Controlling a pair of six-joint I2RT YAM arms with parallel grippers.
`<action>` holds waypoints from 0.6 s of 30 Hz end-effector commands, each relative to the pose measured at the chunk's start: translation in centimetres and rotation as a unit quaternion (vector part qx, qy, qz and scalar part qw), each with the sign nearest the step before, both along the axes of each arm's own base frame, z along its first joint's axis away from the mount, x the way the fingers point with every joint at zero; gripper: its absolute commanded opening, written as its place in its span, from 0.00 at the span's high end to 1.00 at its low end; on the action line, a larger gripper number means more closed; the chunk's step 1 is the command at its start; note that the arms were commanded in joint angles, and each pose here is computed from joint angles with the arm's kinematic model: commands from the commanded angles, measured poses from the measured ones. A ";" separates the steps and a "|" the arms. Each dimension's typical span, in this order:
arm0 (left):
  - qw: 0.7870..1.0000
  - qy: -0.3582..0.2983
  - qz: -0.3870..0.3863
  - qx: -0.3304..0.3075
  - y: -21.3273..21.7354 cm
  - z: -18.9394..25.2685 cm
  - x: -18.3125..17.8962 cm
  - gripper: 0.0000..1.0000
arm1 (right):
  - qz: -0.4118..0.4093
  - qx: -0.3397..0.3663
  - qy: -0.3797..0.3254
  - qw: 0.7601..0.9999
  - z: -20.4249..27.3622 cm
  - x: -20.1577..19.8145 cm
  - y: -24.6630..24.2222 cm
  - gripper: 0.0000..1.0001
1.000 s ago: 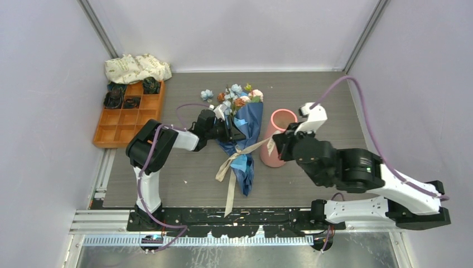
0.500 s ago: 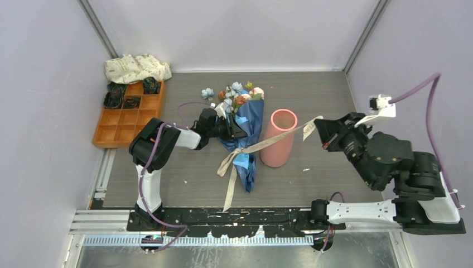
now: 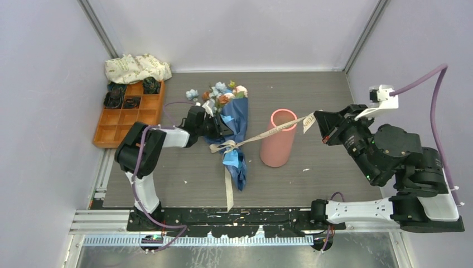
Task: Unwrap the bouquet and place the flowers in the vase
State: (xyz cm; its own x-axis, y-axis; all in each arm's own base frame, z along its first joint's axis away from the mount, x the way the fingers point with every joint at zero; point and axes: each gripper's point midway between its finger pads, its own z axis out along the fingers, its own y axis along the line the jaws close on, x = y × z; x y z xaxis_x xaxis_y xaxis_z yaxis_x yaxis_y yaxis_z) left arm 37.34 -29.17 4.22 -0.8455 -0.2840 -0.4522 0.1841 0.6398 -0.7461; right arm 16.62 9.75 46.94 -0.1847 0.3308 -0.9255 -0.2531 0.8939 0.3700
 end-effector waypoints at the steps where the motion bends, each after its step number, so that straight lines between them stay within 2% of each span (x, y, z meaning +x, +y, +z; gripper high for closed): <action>1: 0.994 0.036 0.036 0.097 4.7 -0.1 -2.7 0.54 | 0.008 -0.006 0.004 1.000 -0.2 0.2 1.7 0.99; 7: 0.981 -0.086 0.060 0.161 8.4 10.0 -4.4 0.44 | 0.011 -0.035 0.017 0.999 -2.2 0.5 3.5 0.99; 10: 0.978 -0.119 0.060 0.163 9.7 13.7 -6.4 0.37 | 0.015 -0.048 0.023 0.998 -3.2 0.6 4.4 0.99; 15: 0.984 -0.084 0.039 0.152 10.8 13.2 -11.8 0.35 | 0.019 -0.052 0.025 0.998 -3.9 0.7 5.4 0.92; 18: 0.982 -0.062 0.028 0.176 11.3 11.5 -15.4 0.39 | 0.017 -0.055 0.023 0.998 -4.3 0.8 5.5 0.88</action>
